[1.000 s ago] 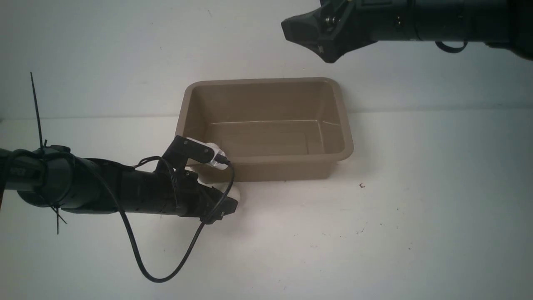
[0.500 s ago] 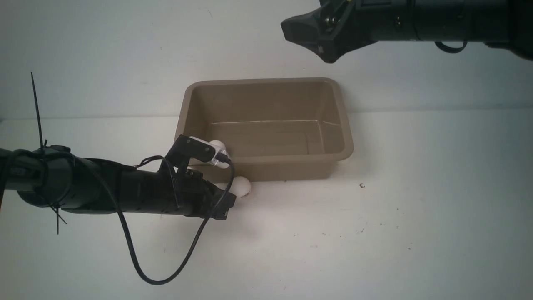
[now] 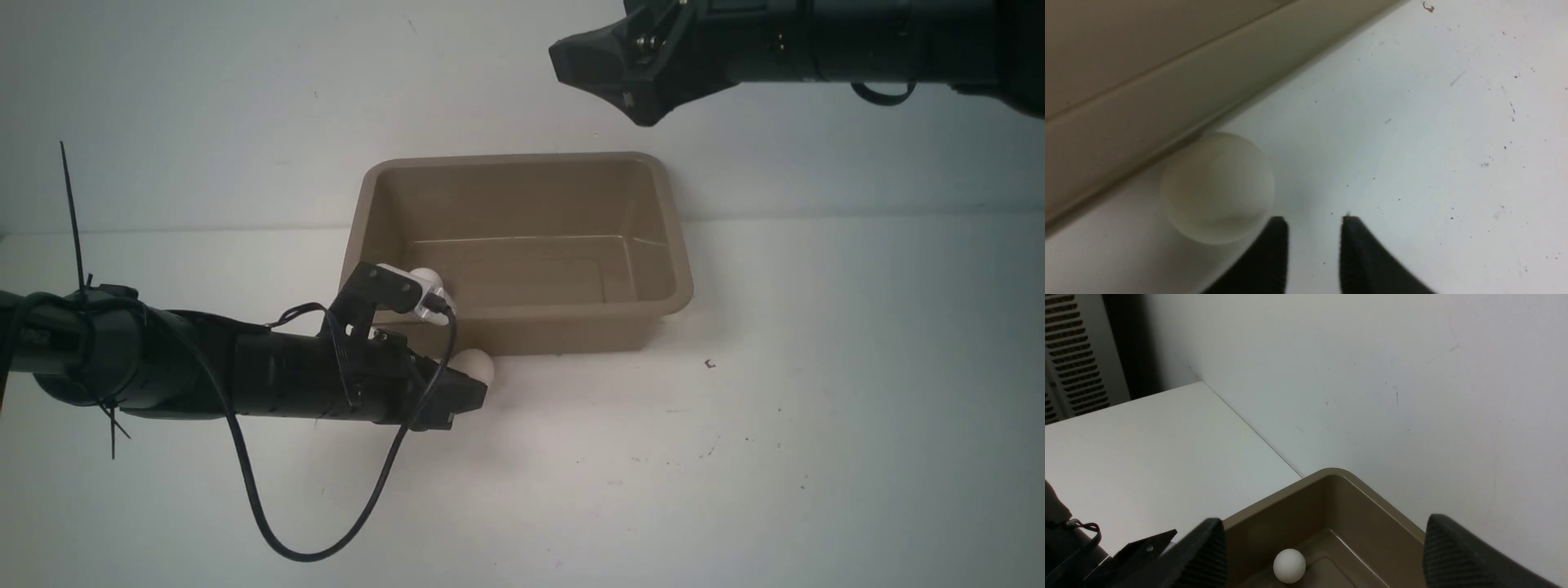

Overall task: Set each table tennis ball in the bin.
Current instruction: Use the right arm to clamp the table tennis ball closest to it

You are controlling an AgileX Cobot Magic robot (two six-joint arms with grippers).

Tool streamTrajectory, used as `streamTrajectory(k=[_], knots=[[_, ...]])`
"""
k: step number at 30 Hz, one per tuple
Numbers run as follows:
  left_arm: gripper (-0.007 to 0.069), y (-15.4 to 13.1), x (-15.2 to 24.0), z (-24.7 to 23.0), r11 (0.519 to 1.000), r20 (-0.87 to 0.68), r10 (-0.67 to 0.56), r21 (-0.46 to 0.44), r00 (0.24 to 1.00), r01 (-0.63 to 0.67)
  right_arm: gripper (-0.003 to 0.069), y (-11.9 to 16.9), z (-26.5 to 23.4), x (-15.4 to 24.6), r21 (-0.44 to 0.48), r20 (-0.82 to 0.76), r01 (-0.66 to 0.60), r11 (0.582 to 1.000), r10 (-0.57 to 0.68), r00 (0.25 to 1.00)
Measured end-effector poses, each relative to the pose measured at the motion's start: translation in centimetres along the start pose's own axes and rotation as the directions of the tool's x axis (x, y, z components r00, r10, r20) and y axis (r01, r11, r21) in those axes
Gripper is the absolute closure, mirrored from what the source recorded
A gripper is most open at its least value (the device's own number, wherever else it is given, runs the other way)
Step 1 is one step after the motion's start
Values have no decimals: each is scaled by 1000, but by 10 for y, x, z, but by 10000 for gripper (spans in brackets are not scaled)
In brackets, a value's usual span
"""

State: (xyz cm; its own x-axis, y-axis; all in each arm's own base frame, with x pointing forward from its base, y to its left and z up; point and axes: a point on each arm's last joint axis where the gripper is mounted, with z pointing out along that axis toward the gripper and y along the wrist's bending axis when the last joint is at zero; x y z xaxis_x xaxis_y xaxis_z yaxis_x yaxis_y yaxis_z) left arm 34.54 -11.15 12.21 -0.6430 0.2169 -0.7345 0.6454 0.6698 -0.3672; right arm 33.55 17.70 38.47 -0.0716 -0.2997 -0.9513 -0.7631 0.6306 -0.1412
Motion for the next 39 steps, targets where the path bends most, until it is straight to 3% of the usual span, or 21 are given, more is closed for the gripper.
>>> streamTrajectory(k=[5, 7, 18, 22, 28, 35, 39], knots=[[167, 0, 0, 0, 1000, -1, -18, 0, 1000, 18, 71, 0, 0, 0, 0, 0, 1, 1000, -1, 1000], [146, 0, 0, 0, 1000, -1, -29, 0, 1000, 29, 71, 0, 0, 0, 0, 0, 1, 1000, -1, 1000], [135, -9, -16, 15, 995, -23, 36, -87, 999, -38, 71, 3, 0, 1, -30, -10, -1, 1000, 1, 1000], [135, -17, -22, 24, 990, -35, 60, -122, 998, -64, 71, 9, -1, 8, -97, -89, 4, 995, -13, 996], [135, -13, -20, 26, 976, -65, 50, -211, 997, -63, 71, 9, -3, 20, -98, -219, 9, 995, -30, 975], [145, -14, -20, 26, 979, -56, 22, -202, 998, -33, 71, 8, -4, 25, -94, -271, -7, 996, -19, 962], [177, -19, -21, 27, 988, -42, 12, -151, 999, -19, 71, 10, -5, 28, -100, -317, -63, 993, 28, 948]])
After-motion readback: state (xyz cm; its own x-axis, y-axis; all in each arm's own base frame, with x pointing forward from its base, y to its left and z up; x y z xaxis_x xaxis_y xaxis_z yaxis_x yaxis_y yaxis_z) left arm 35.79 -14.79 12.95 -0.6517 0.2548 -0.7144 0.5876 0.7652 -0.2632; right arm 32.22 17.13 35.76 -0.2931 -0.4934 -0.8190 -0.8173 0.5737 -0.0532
